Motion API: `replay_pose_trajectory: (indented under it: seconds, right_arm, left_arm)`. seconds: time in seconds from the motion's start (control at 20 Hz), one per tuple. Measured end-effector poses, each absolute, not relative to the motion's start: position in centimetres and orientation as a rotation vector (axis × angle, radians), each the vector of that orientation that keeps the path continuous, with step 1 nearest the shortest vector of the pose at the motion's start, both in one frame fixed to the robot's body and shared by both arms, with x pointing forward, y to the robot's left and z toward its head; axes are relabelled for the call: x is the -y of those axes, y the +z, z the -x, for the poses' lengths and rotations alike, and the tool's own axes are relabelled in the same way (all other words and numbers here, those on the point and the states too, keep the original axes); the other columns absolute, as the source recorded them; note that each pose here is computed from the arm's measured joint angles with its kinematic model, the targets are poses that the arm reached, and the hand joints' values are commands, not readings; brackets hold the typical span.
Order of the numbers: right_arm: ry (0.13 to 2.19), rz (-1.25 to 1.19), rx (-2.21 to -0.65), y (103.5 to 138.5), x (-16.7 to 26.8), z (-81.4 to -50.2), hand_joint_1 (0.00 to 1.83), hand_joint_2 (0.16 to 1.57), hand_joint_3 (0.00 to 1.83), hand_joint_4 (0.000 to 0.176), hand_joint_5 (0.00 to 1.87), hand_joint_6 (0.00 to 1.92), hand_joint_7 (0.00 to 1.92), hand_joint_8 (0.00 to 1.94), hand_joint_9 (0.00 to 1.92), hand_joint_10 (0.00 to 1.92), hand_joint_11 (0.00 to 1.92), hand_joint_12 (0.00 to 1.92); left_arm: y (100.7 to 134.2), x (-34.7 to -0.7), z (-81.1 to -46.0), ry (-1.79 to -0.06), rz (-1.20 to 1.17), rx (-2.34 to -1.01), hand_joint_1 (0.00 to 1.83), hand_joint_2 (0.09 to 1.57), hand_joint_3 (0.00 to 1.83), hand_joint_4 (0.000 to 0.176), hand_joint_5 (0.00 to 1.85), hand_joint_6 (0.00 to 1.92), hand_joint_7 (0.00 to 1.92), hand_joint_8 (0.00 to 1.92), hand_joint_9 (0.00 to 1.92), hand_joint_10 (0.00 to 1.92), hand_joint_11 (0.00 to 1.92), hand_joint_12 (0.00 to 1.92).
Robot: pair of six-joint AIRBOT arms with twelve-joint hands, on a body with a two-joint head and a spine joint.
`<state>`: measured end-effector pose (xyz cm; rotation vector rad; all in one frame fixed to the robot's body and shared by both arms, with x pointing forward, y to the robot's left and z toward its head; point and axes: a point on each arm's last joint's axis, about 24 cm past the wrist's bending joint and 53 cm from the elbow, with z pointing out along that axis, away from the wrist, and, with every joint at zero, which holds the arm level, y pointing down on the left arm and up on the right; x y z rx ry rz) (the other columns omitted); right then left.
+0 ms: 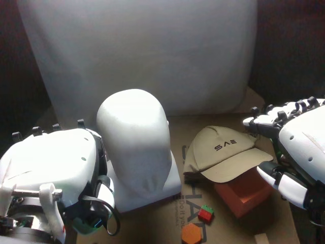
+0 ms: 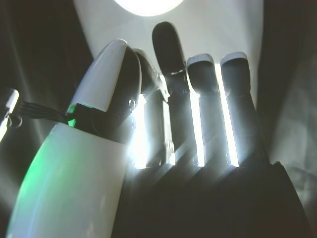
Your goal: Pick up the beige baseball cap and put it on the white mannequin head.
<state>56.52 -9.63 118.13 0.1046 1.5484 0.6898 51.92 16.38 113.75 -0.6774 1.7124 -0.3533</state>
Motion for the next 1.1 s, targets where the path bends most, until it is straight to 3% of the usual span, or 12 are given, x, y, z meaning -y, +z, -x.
replay_pose_trajectory:
  seconds: [0.15,0.2,0.4,0.75,0.85,0.95,1.1]
  right_arm:
    - [0.684,-0.098,-1.55,118.1,9.6,-56.5,0.0,0.98,0.22,0.0,0.05,0.06,0.06,0.05,0.03,0.06,0.0,0.36]
    - [0.68,-0.105,-1.558,117.9,9.7,-56.6,0.0,1.07,0.05,0.0,0.07,0.01,0.08,0.0,0.05,0.01,0.0,0.36]
    - [0.688,-0.088,-1.548,118.1,9.4,-56.4,0.0,1.07,0.03,0.0,0.08,0.0,0.08,0.0,0.05,0.0,0.0,0.37]
    - [0.686,-0.051,-1.603,115.6,10.6,-56.8,0.0,1.08,0.02,0.0,0.08,0.0,0.08,0.0,0.06,0.0,0.0,0.36]
    - [0.695,-0.008,-1.586,115.5,11.3,-57.0,0.11,1.07,0.01,0.0,0.08,0.0,0.08,0.0,0.05,0.0,0.0,0.36]
    - [0.707,0.036,-1.582,115.0,11.3,-57.4,0.37,1.04,0.0,0.0,0.08,0.0,0.08,0.0,0.05,0.0,0.0,0.34]
    - [0.672,0.056,-1.676,111.3,12.6,-59.3,0.63,1.1,0.02,0.0,0.08,0.0,0.08,0.0,0.05,0.0,0.0,0.27]
  left_arm:
    - [113.7,-16.4,-51.9,-0.351,0.675,-1.714,0.0,1.07,0.12,0.0,0.12,0.06,0.11,0.06,0.12,0.07,0.0,0.56]
    - [113.6,-16.4,-51.9,-0.349,0.673,-1.715,0.0,1.12,0.03,0.0,0.14,0.01,0.13,0.01,0.14,0.02,0.0,0.53]
    - [114.2,-16.1,-52.0,-0.369,0.644,-1.693,0.0,1.12,0.01,0.0,0.14,0.0,0.14,0.0,0.15,0.01,0.0,0.57]
    - [110.0,-17.8,-51.4,-0.337,0.691,-1.684,0.0,1.13,0.01,0.0,0.14,0.0,0.13,0.0,0.15,0.0,0.0,0.57]
    - [109.2,-17.2,-51.5,-0.345,0.678,-1.692,0.0,1.13,0.01,0.0,0.14,0.0,0.13,0.0,0.15,0.0,0.0,0.57]
    - [108.9,-16.3,-51.7,-0.372,0.656,-1.687,0.0,1.14,0.01,0.0,0.14,0.0,0.13,0.0,0.15,0.0,0.0,0.57]
    - [107.9,-16.1,-51.8,-0.367,0.627,-1.693,0.0,1.14,0.01,0.0,0.14,0.0,0.13,0.0,0.14,0.0,0.0,0.57]
